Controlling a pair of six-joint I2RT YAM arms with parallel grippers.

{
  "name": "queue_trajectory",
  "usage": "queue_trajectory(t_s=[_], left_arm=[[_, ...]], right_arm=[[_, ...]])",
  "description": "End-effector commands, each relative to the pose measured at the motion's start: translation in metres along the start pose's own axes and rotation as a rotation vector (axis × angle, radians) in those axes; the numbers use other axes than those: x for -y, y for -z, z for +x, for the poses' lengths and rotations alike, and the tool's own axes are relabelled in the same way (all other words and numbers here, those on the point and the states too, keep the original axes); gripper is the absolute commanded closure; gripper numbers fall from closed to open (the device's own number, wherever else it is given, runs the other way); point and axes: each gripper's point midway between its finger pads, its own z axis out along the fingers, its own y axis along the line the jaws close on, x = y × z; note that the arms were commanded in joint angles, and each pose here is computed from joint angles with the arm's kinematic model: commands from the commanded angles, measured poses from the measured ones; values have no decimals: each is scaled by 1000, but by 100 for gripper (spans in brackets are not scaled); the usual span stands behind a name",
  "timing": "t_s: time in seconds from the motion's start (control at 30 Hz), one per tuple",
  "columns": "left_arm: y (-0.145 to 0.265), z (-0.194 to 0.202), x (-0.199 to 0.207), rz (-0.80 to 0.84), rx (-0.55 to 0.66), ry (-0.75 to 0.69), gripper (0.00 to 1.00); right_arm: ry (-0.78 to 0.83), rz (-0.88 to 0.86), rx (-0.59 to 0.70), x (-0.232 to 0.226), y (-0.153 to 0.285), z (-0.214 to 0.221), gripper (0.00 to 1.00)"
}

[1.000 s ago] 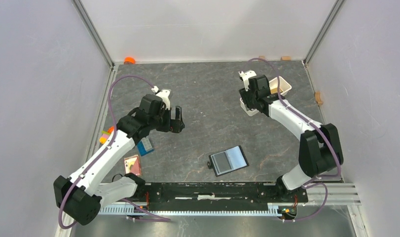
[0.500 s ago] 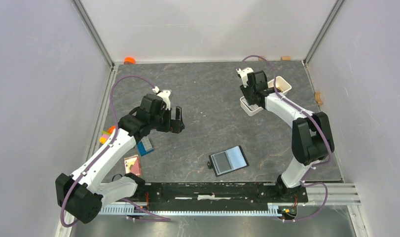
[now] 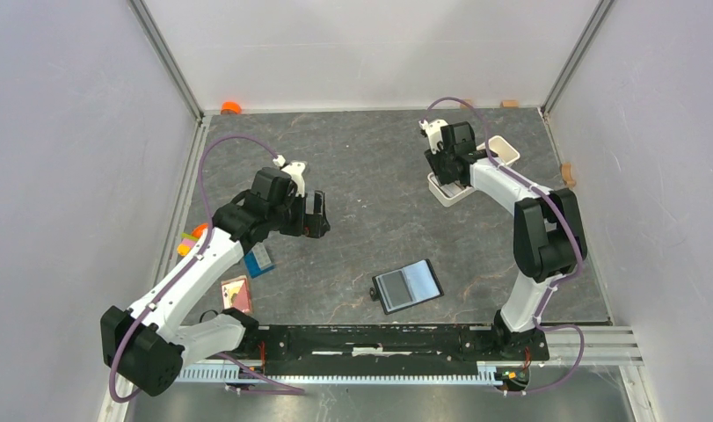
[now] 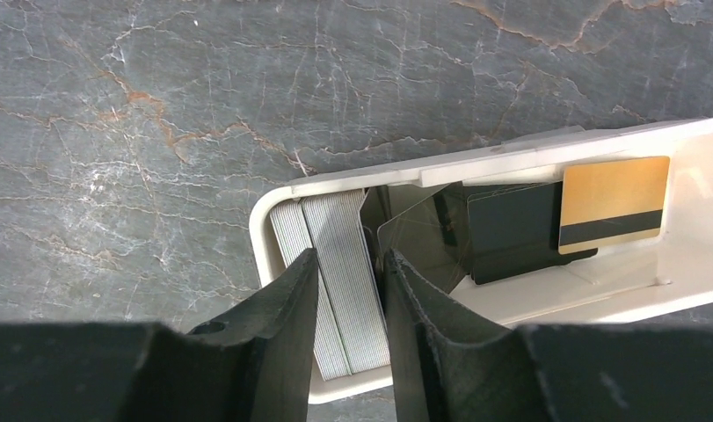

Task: Put the credit cards into the card holder
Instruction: Move the storage box to the center of the board.

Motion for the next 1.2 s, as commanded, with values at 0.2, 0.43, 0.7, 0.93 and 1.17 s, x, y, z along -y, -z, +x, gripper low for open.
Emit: queue_trajectory(t_s=[0.2,0.43,0.7,0.93,1.17], left_arm=[[-2,-3,0,19,8,-39,0],[-3,-1,0,21,2,-39,0],[-3,-1,0,21,-2,-39,0],[-4,0,0,24,-6,-37,0],[-4,0,1,26,-8,-36,0]], right_arm=[[-16,-48,83,-2,15,-31,74],[-26,-94,104,-7,19,-36,74],[-43,17,109,15,25,-36,65],[-40,79,54,26,19,-23,57],[-128,-75,42,24,6,-14,38]])
